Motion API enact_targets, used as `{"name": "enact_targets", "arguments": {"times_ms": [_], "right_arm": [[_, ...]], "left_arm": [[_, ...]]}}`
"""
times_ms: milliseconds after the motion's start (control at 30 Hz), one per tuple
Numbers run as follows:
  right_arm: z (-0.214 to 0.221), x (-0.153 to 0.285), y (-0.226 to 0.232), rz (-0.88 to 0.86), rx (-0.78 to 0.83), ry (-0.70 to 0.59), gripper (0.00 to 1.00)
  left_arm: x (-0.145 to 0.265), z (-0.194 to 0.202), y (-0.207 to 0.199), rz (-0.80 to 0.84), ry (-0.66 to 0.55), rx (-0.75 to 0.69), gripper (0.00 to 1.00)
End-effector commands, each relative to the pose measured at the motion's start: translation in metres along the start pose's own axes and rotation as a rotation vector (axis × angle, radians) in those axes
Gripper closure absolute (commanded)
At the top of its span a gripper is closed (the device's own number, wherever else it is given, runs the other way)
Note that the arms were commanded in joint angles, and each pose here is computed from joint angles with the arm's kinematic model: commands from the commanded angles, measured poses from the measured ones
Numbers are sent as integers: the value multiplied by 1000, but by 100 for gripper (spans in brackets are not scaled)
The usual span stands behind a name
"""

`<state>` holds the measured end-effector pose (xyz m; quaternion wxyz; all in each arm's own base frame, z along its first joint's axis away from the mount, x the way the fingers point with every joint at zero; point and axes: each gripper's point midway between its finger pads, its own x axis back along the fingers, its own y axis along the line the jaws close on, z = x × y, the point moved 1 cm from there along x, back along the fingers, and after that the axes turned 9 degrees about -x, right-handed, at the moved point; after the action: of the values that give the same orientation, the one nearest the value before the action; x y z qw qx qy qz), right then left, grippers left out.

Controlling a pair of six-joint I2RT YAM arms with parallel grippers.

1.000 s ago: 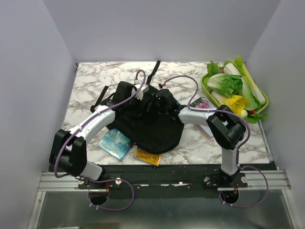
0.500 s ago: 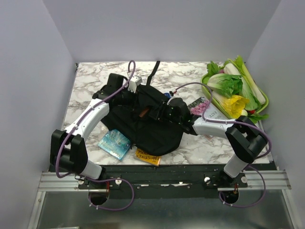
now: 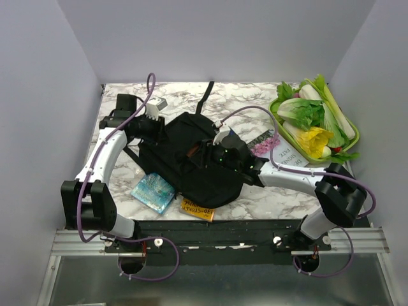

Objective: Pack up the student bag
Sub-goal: Place the personal item in the student bag, then zip the student bag at the center of the board.

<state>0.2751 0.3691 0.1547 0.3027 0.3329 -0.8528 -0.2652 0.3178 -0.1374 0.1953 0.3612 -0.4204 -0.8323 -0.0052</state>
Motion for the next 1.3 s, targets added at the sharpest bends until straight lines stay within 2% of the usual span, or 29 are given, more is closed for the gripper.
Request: {"name": "enact_targets", "arguments": {"times_ms": [0, 300, 900, 1000, 1100, 1133, 1200, 1267], "right_arm": [[-14, 2, 24, -16, 263, -55, 38], [-11, -23, 37, 18, 413, -50, 36], [17, -44, 46, 3, 449, 20, 40], [22, -47, 47, -2, 444, 34, 45], [24, -51, 47, 4, 434, 39, 55], [25, -52, 46, 7, 426, 41, 61], [25, -53, 46, 10, 423, 39, 66], [24, -54, 46, 15, 421, 35, 78]], "left_arm": [[20, 24, 3, 72, 30, 24, 64], [26, 29, 7, 45, 6, 39, 66], [27, 26, 12, 17, -13, 49, 66], [27, 26, 13, 11, -14, 49, 66], [27, 26, 14, 4, -13, 49, 66], [27, 27, 15, 3, -12, 47, 66], [27, 27, 14, 5, -13, 49, 66], [27, 27, 12, 11, -15, 48, 66]]}}
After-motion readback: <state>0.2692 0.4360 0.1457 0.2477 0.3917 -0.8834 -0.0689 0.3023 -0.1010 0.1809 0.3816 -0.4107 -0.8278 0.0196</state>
